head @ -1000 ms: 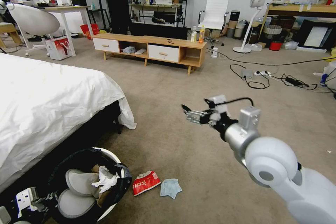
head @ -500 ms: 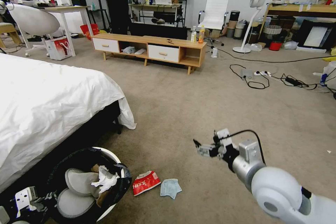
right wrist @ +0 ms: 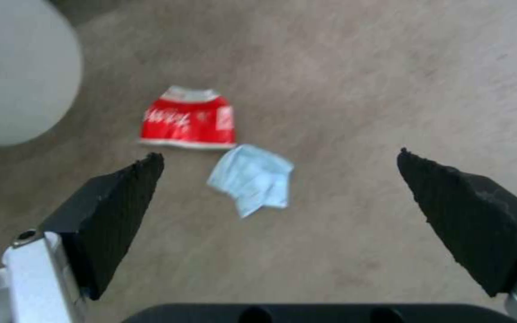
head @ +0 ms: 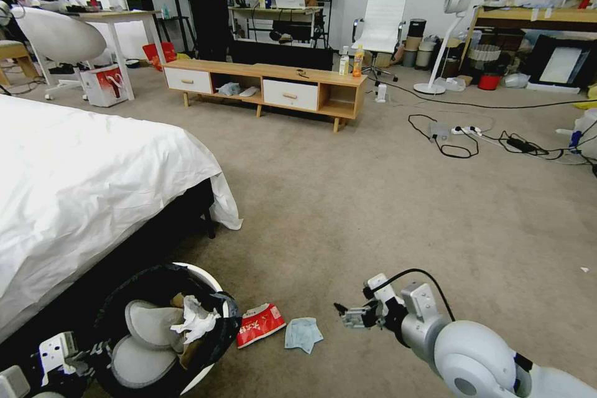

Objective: Pick up the trash bin and place the garbage on the floor into it.

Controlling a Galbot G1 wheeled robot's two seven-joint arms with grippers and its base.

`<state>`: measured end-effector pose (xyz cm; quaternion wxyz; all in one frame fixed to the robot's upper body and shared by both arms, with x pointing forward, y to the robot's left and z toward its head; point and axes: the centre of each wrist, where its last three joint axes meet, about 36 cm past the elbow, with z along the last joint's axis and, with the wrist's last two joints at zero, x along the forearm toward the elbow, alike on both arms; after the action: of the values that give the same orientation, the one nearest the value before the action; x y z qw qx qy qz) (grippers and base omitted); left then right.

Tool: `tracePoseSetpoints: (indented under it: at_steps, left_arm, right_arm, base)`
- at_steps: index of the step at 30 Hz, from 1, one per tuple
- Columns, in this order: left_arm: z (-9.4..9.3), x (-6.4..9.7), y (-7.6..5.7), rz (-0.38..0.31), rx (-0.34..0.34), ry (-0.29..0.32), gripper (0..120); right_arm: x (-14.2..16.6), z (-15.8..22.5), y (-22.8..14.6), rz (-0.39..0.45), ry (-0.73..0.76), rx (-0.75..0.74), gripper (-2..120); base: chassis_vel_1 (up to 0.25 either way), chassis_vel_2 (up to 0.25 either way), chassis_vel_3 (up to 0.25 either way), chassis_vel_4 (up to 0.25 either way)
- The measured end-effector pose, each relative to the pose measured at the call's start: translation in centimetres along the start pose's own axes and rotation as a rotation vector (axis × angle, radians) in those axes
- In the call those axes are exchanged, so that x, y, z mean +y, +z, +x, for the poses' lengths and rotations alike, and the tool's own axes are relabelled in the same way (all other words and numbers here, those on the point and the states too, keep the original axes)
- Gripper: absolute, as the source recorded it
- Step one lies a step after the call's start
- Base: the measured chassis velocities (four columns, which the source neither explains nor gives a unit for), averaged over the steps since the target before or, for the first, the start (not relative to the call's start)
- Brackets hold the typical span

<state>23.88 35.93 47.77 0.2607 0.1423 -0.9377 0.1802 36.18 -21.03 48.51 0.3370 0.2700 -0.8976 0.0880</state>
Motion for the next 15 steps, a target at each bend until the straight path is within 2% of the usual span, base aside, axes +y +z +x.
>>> tracePoseSetpoints:
  at_steps: [6, 15]
  left_arm:
    - [0.0, -0.2, 0.3, -0.002, 0.004, -0.001, 2]
    - [-0.1, -0.3, 0.6, -0.004, 0.009, 0.001, 2]
  right_arm:
    - [0.8, -1.1, -0.6, -0.015, -0.053, 0.057, 100]
    - [0.3, -3.9, 0.0, -0.037, -0.043, 0.094, 100]
  base:
    - [0.0, 0.0, 0.0, 0.0]
    - [0.0, 0.0, 0.0, 0.0]
